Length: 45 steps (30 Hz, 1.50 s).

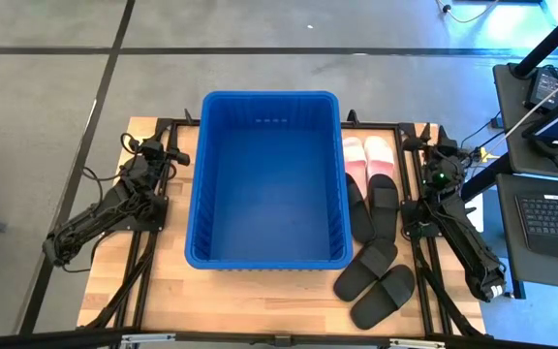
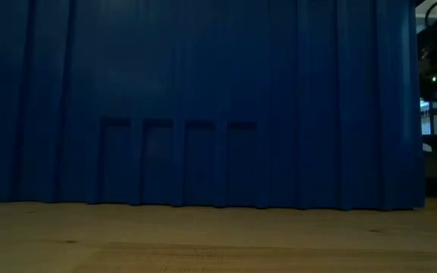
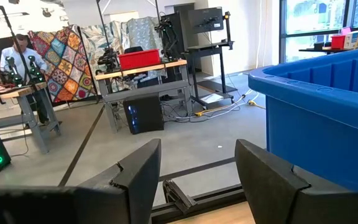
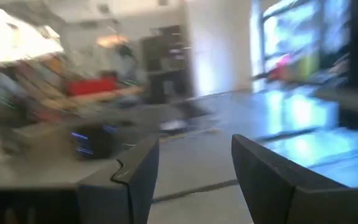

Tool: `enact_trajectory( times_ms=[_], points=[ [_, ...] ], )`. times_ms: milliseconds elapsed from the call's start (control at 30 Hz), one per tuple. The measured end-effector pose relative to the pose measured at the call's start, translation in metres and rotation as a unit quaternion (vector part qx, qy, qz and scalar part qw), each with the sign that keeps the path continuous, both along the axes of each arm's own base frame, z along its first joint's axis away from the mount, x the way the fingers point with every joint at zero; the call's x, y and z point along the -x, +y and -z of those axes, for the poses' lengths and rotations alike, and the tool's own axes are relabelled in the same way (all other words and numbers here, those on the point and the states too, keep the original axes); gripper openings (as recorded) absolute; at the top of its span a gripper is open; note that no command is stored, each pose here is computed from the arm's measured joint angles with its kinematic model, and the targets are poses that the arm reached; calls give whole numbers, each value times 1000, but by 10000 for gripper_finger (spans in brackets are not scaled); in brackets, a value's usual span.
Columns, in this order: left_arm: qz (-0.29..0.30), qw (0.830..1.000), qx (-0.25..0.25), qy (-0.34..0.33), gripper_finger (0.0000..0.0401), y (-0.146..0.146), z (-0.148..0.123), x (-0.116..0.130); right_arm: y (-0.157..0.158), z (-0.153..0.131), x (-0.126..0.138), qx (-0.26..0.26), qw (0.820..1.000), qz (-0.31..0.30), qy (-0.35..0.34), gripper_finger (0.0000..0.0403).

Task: Pick and place slides into bin
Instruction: Put the black slipper into the blue bin

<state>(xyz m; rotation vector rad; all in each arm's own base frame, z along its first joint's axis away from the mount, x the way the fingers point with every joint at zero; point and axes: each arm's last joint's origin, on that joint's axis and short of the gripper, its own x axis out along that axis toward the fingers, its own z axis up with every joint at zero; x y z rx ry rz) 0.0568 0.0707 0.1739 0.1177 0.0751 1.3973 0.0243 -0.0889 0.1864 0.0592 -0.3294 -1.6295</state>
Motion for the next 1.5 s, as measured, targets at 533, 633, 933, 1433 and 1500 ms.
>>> enact_trajectory(
  times_ms=[533, 633, 933, 1433, 1500],
  points=[
    [0, 1000, 0, 0, 202, 0, 0, 0, 21, -67, 5, 151, 967, -113, -171, 202],
    [0, 1000, 0, -1, 202, 0, 0, 0, 23, -70, 6, 156, 963, -117, -186, 202],
    [0, 1000, 0, -1, 202, 0, 0, 0, 25, -74, 7, 181, 963, -111, -167, 202],
    [0, 1000, 0, -2, 202, 0, 0, 0, 23, -70, 3, 157, 975, -128, -94, 202],
    [0, 1000, 0, -2, 202, 0, 0, 0, 24, -71, 3, 161, 974, -139, -79, 208]
  ],
)
